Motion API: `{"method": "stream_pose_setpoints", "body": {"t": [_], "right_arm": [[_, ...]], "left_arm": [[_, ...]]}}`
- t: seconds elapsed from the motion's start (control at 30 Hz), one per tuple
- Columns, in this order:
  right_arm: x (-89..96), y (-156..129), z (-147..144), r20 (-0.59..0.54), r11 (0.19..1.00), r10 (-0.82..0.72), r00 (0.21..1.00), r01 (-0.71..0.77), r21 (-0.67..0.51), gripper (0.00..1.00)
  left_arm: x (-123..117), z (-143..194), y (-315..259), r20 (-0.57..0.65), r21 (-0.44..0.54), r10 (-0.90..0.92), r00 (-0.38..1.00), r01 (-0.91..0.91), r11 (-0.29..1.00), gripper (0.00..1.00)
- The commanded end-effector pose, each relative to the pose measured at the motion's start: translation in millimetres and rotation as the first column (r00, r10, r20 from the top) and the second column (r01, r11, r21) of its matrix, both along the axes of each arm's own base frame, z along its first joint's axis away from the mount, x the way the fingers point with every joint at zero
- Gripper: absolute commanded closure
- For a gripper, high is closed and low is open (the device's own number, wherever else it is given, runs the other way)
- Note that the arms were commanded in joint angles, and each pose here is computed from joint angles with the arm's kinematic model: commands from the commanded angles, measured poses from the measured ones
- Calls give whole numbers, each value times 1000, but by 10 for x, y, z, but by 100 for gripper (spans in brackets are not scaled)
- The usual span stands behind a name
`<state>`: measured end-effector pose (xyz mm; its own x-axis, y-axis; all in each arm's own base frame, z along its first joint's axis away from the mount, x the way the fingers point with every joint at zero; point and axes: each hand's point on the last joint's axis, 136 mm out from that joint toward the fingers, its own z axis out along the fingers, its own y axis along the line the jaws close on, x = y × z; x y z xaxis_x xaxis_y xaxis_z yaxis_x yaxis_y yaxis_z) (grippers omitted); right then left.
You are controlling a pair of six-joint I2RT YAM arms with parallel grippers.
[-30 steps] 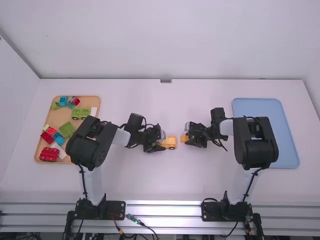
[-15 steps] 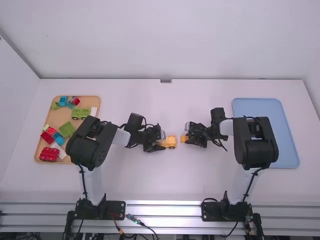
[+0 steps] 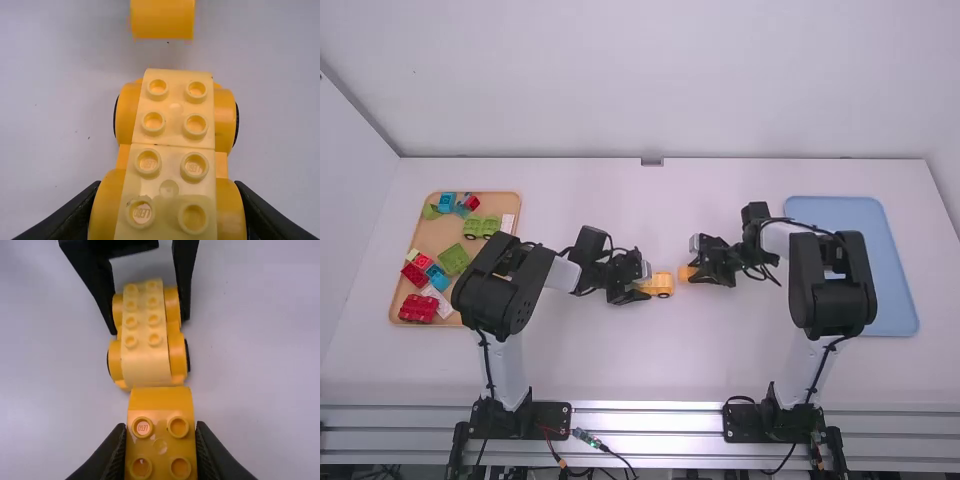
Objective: Assemble lego blocks to make yellow taxi
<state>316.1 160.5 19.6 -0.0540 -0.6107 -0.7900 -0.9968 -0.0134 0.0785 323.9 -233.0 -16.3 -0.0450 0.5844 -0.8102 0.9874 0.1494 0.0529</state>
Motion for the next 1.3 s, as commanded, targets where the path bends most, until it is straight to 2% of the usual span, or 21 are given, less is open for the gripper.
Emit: {"method": "stream_pose_setpoints", "body": {"t": [0.0, 0.23, 0.4, 0.5, 0.63, 1.03, 1.27], "right_arm": [[76, 58, 167, 63, 997, 30, 998, -34, 64, 94], [55, 171, 313, 101, 985, 58, 993, -73, 159, 93], [-1, 322, 303, 105, 981, 95, 990, -110, 157, 94], [37, 467, 292, 72, 985, 76, 994, -86, 147, 96], [27, 606, 252, 66, 988, 84, 994, -91, 121, 96], [-103, 762, 178, 54, 988, 124, 991, -128, 91, 98], [-60, 794, 41, 53, 994, 52, 997, -57, 97, 99]], "left_arm": [[-67, -117, 42, -32, 36, 10, 999, -8, 999, 50], [-65, -117, 44, -32, 36, 11, 999, -10, 999, 51], [-65, -116, 41, -31, 36, 10, 999, -9, 999, 51], [-66, -116, 40, -31, 36, 10, 999, -8, 999, 51], [-9, -167, 96, -17, 77, 41, 999, -40, 996, 53], [7, -191, 118, -9, 97, 50, 999, -49, 994, 55], [8, -192, 120, -9, 98, 51, 999, -50, 994, 56]]}}
